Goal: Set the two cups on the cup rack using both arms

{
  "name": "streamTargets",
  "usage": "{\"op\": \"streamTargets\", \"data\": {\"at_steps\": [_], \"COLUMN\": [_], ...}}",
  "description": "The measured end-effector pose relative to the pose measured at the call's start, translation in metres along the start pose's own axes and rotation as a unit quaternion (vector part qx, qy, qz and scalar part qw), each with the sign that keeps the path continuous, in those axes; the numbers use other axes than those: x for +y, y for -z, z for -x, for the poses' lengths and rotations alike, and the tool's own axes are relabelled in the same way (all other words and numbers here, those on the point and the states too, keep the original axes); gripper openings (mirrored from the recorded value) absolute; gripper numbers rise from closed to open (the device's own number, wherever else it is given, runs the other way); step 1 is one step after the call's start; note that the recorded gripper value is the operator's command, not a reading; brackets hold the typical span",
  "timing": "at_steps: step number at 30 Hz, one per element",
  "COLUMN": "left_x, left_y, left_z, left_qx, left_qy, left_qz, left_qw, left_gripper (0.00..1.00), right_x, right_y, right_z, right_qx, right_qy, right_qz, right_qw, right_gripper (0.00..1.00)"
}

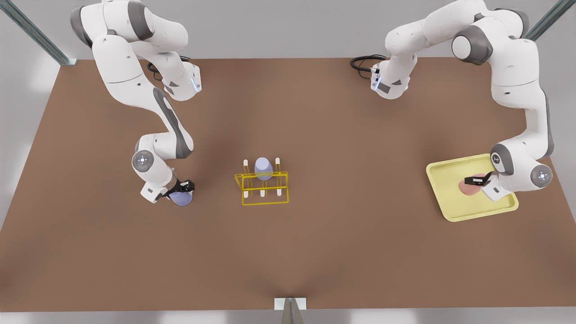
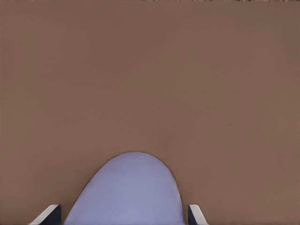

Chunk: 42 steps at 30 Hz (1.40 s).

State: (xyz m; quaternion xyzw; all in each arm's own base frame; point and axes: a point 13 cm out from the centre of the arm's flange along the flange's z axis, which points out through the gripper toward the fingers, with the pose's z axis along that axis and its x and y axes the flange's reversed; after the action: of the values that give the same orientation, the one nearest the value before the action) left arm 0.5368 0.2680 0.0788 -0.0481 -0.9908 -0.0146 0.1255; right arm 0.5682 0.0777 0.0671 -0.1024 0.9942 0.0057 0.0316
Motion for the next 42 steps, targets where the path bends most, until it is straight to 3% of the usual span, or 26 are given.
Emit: {"op": "streamTargets", "data": {"at_steps": [3,12,15,19,26,30,34,42], "left_x": [0.000,-0.007,-0.031,-0.143,-0.406,-0.532,-0.624,-0.722], "left_y": [-0.002,0.036,0.076,0.125,0.164,0.184,0.204,0.210], "left_z": [0.000,0.004,0.031,0.069,0.098,0.125,0.120,0.096], "left_qx": [0.001,-0.011,-0.024,-0.034,-0.039,-0.062,-0.065,-0.035], "left_qy": [-0.002,-0.002,-0.015,-0.068,-0.131,-0.102,-0.054,0.045], "left_qz": [0.000,0.008,0.013,-0.011,-0.044,-0.079,-0.128,-0.188], "left_qw": [1.000,1.000,1.000,0.997,0.990,0.990,0.988,0.980], "left_gripper": [0.83,0.80,0.80,0.80,0.80,0.80,0.80,0.80], "right_x": [-0.002,-0.006,-0.005,-0.003,0.068,0.109,0.142,0.200], "right_y": [0.001,0.003,0.007,0.017,0.088,0.124,0.134,0.167], "right_z": [0.000,0.006,0.010,0.018,0.073,0.108,0.108,0.120], "right_qx": [0.000,-0.005,-0.009,-0.020,-0.085,-0.100,-0.088,-0.091], "right_qy": [0.000,0.009,0.013,0.017,0.020,0.006,-0.006,-0.016], "right_qz": [0.001,0.001,0.001,0.002,0.051,0.095,0.131,0.188], "right_qw": [1.000,1.000,1.000,1.000,0.995,0.990,0.988,0.978], "right_gripper": [0.76,0.74,0.74,0.74,0.75,0.75,0.75,0.74]}}
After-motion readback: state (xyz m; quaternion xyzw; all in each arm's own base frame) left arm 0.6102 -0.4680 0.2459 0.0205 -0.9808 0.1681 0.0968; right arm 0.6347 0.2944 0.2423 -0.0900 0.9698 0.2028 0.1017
